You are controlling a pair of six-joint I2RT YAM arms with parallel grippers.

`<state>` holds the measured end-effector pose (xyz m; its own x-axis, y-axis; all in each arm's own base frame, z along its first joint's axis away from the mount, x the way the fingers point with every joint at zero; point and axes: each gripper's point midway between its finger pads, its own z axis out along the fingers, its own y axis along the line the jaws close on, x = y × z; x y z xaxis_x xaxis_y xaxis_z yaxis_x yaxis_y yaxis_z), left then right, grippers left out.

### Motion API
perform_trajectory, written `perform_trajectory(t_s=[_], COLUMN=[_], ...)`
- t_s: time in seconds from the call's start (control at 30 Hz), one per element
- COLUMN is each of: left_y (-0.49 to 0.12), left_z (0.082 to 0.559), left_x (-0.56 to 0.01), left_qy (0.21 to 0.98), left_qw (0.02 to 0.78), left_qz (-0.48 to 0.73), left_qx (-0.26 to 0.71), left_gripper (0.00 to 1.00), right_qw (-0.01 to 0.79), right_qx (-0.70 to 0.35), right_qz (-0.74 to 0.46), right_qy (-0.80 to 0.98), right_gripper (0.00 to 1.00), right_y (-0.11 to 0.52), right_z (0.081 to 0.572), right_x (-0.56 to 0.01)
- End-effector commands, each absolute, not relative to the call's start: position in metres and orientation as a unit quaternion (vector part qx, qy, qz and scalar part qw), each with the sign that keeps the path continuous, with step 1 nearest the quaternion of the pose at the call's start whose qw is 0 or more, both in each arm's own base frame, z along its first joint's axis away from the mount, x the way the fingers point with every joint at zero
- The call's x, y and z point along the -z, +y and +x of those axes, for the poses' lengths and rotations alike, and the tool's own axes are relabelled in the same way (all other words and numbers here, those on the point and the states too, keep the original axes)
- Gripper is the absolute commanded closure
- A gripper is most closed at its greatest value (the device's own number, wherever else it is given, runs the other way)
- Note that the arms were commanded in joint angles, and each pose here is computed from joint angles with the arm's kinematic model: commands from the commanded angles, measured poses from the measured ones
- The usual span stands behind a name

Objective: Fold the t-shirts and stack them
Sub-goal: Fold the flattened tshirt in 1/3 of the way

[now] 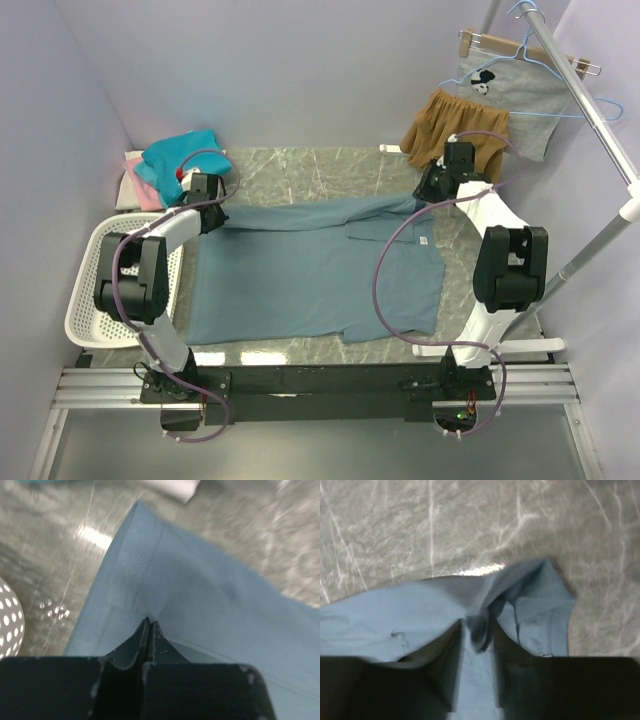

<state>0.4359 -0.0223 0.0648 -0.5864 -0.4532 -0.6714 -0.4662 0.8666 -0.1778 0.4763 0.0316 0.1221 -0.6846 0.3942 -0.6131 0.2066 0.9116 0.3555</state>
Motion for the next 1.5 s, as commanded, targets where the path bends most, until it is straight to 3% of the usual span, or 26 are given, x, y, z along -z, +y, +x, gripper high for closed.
perform_trajectory(t_s=[0.0, 0.1, 0.3, 0.67, 1.47], left_y=[-0.024, -0.034, -0.043, -0.045, -0.044], left_z=[0.438, 0.443, 0.445, 0.442, 0.442], left_x=[-0.059, -0.053, -0.044, -0.045, -0.047], left_qy=[0.883, 0.886, 0.893, 0.896, 0.897], left_qw=[0.387, 0.385, 0.376, 0.375, 0.374], left_qz=[-0.267, -0.257, -0.246, -0.239, -0.235], left_qx=[-0.005, 0.001, -0.003, -0.009, -0.016], left_gripper=[0.99, 0.99, 0.99, 0.99, 0.99], right_qw=[0.363, 0.365, 0.329, 0.285, 0.251], right_qx=[-0.088, -0.058, -0.031, -0.101, -0.098], right_qz=[0.171, 0.180, 0.188, 0.161, 0.163], right_qy=[0.912, 0.912, 0.925, 0.939, 0.949], right_gripper=[0.51, 0.45, 0.46, 0.51, 0.59], right_y=[0.016, 0.008, 0.002, 0.039, 0.043], right_z=[0.472, 0.461, 0.433, 0.404, 0.402], right_x=[-0.123, -0.123, -0.107, -0.069, -0.039])
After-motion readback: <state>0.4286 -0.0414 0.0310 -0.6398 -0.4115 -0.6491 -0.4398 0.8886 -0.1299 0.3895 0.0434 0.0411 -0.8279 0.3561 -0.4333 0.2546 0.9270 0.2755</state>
